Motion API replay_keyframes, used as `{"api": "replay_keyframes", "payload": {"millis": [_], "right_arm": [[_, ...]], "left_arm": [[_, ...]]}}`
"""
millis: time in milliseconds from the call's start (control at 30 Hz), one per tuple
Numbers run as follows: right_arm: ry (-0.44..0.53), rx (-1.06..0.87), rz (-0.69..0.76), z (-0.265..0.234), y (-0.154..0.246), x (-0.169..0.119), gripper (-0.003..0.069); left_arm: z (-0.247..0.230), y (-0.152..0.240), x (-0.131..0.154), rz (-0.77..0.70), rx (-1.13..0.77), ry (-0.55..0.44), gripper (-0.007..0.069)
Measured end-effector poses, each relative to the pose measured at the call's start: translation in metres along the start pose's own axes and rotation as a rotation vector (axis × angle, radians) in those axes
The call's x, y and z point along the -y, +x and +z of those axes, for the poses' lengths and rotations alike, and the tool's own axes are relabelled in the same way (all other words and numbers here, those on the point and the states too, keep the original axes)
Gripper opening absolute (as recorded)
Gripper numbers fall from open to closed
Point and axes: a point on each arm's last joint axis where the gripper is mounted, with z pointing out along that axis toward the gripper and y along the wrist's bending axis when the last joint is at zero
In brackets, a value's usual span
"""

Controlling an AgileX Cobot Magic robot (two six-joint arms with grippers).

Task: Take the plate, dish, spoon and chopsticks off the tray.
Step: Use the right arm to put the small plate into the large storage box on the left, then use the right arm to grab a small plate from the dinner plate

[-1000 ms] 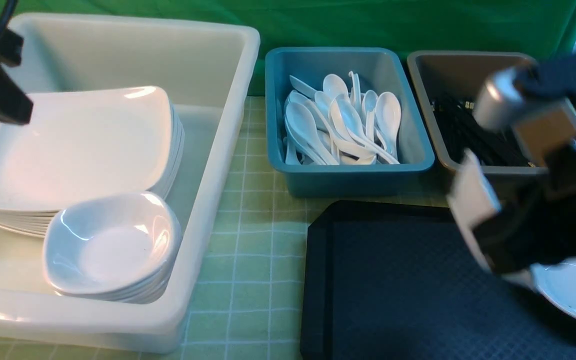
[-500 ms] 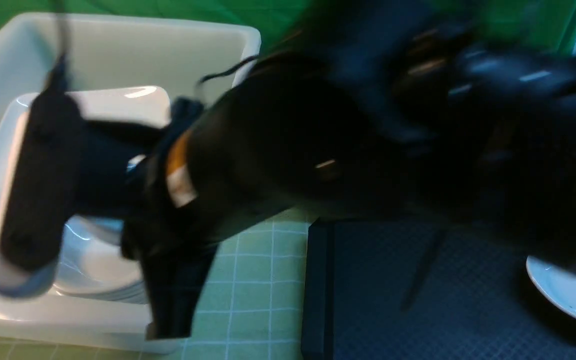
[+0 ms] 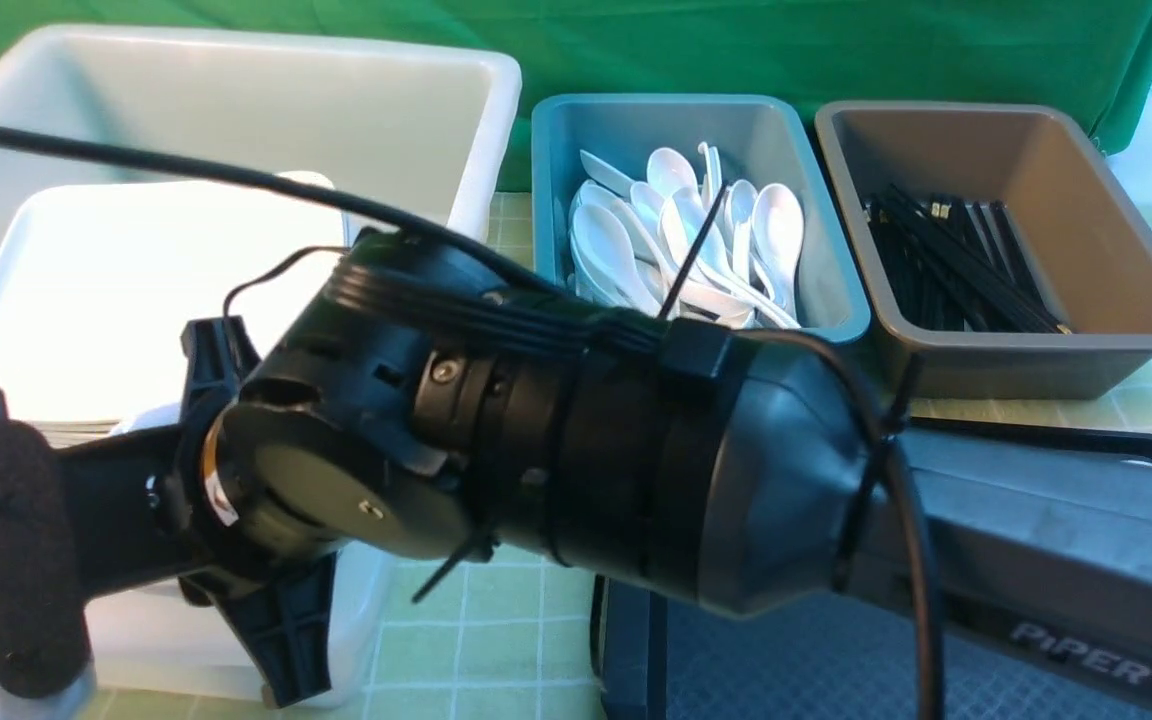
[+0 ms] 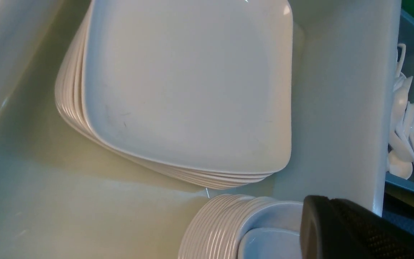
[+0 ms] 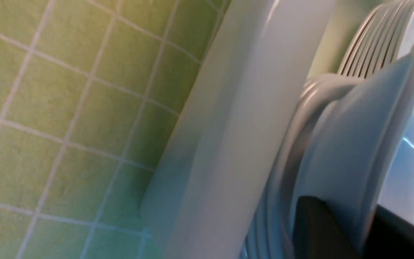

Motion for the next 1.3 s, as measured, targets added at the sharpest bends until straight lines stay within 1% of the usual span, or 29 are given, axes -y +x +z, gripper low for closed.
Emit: {"api": "replay_keyframes", "payload": {"millis": [33,133,167,200,300,400,700,767,833,900,933,1000,1067,1133,1167,1233,1267,1300], "right_arm": [[0.001,0.000,-0.001,0.000,0.000,0.000,0.0147],[0.004,-0.001,-0.006,0.000,0.000,0.000,0.0240],[0.004,-0.002,-0.006,0.000,0.000,0.000,0.0252],[0.008,-0.008,-0.015,0.000,0.000,0.000,0.0286],[0.027,-0.026,-0.023,-0.004,0.000,0.002,0.0323],[0.041,-0.039,-0.029,-0.013,0.001,0.005,0.0327],[0.132,-0.014,0.039,-0.096,-0.002,0.025,0.0328],[0.133,-0.036,0.048,-0.106,0.001,0.025,0.0328],[0.133,-0.112,0.088,-0.117,0.008,0.025,0.0328],[0.156,-0.222,0.132,-0.126,0.019,0.026,0.0307],[0.188,-0.287,0.167,-0.131,0.026,0.027,0.0280],[0.268,-0.351,0.259,-0.147,0.040,0.033,0.0208],[0.320,-0.381,0.358,-0.164,0.060,0.039,0.0085],[0.348,-0.382,0.479,-0.182,0.081,0.043,0.0034],[0.355,-0.398,0.602,-0.195,0.107,0.046,0.0015],[0.333,-0.412,0.731,-0.206,0.133,0.041,0.0003],[0.315,-0.435,0.815,-0.210,0.153,0.038,0.0001],[0.310,-0.456,0.840,-0.210,0.162,0.036,0.0000]], "left_arm": [[0.000,0.000,0.000,0.000,0.000,0.000,0.0000],[0.000,0.000,0.000,0.000,0.000,0.000,0.0000],[0.000,0.000,0.000,0.000,0.000,0.000,0.0000],[0.000,0.000,0.000,0.000,0.000,0.000,0.0000],[0.000,0.000,0.000,0.000,0.000,0.000,0.0000],[0.000,0.000,0.000,0.000,0.000,0.000,0.0000],[0.000,0.000,0.000,0.004,-0.001,0.000,0.0000],[0.000,0.000,0.000,0.004,-0.001,0.000,0.0000],[0.000,0.000,0.000,0.004,-0.001,0.000,0.0000],[0.000,0.000,0.000,0.004,-0.001,0.000,0.0000],[0.000,0.000,0.000,0.004,-0.001,0.000,0.0000],[0.000,0.000,0.000,0.004,-0.001,0.000,0.0000],[0.000,0.000,0.000,0.004,-0.001,0.000,0.0000],[0.000,0.000,0.000,0.004,-0.001,-0.001,0.0000],[0.000,0.000,0.000,0.004,-0.001,-0.001,0.0000],[0.000,0.000,0.000,0.004,-0.001,-0.001,0.0000],[0.000,0.000,0.000,0.004,-0.001,-0.001,0.0000],[0.000,0.000,0.000,0.004,-0.001,-0.001,0.0000]]}}
